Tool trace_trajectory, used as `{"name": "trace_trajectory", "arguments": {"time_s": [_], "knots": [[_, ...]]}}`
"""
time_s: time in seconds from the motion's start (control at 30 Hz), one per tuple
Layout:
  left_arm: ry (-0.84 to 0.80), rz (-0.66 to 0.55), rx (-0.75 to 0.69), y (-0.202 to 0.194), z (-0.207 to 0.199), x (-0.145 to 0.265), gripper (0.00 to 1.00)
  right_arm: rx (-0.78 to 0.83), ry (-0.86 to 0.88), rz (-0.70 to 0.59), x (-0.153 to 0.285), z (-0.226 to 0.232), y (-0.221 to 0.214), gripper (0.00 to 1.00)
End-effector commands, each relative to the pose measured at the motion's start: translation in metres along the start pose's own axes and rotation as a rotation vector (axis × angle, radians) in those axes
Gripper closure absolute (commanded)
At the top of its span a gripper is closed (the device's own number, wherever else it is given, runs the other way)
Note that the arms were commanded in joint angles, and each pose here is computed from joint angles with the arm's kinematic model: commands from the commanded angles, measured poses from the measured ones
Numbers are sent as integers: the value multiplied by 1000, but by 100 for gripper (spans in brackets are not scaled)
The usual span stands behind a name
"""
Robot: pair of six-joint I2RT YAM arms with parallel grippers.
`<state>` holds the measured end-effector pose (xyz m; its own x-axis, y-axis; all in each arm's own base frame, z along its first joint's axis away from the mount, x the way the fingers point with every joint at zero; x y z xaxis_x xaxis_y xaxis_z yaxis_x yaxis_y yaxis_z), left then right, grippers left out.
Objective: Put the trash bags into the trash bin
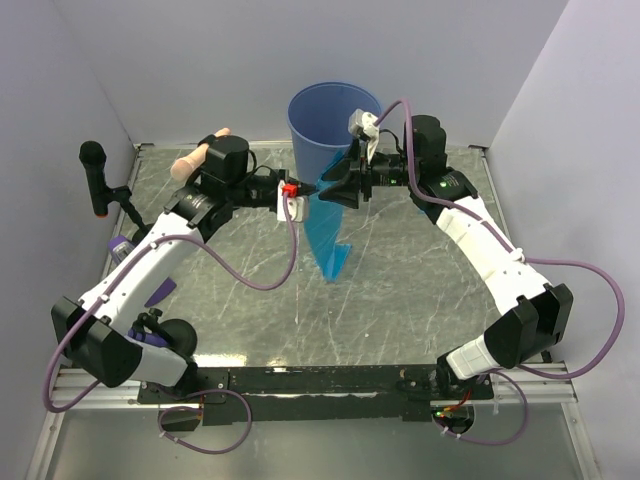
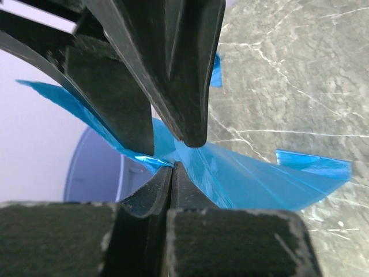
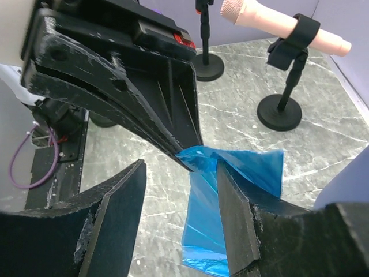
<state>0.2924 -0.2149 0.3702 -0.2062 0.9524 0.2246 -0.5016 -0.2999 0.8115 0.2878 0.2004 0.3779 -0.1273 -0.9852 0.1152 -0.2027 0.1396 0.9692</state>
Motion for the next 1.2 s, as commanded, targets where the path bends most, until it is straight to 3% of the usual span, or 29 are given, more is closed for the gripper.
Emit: {"name": "trace_trajectory", "arguments": {"time_s": [0.0,0.43,0.5,0.73,0.87,1.0,1.03,1.13,1.17], "knots": [[4,-49,-119,18,3,5,97,61,21,-27,0,2,5,42],[-57,-66,-266,18,-2,4,97,7,50,-65,-10,-3,4,45],[-50,-77,-286,18,-2,3,98,2,55,-65,-11,-3,2,50],[-50,-85,-287,18,-4,2,98,-19,94,-84,-14,-2,0,78],[-48,-84,-275,17,-6,3,98,-23,100,-91,-15,-4,0,99],[-18,-84,-271,16,-6,4,98,-32,88,-84,-15,-4,-2,100],[-11,-77,-260,14,-6,5,94,-37,83,-82,-15,-4,-2,100],[34,-57,-178,16,-6,11,62,-58,50,-81,-8,-9,-3,100],[50,-42,-146,16,-6,14,59,-63,52,-82,-5,-10,-3,100]]}}
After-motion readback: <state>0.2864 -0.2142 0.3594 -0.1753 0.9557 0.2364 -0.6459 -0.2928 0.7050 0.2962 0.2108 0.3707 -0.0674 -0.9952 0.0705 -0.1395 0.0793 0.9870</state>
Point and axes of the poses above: each gripper's point midway between its finger pads, its own x axis back along the fingers, its own z axis along the line the jaws close on, y = z × x, the point moved 9 cm from there along x, back along the fingers, and after that the axes turned 15 degrees about x, right-handed, at the moved point
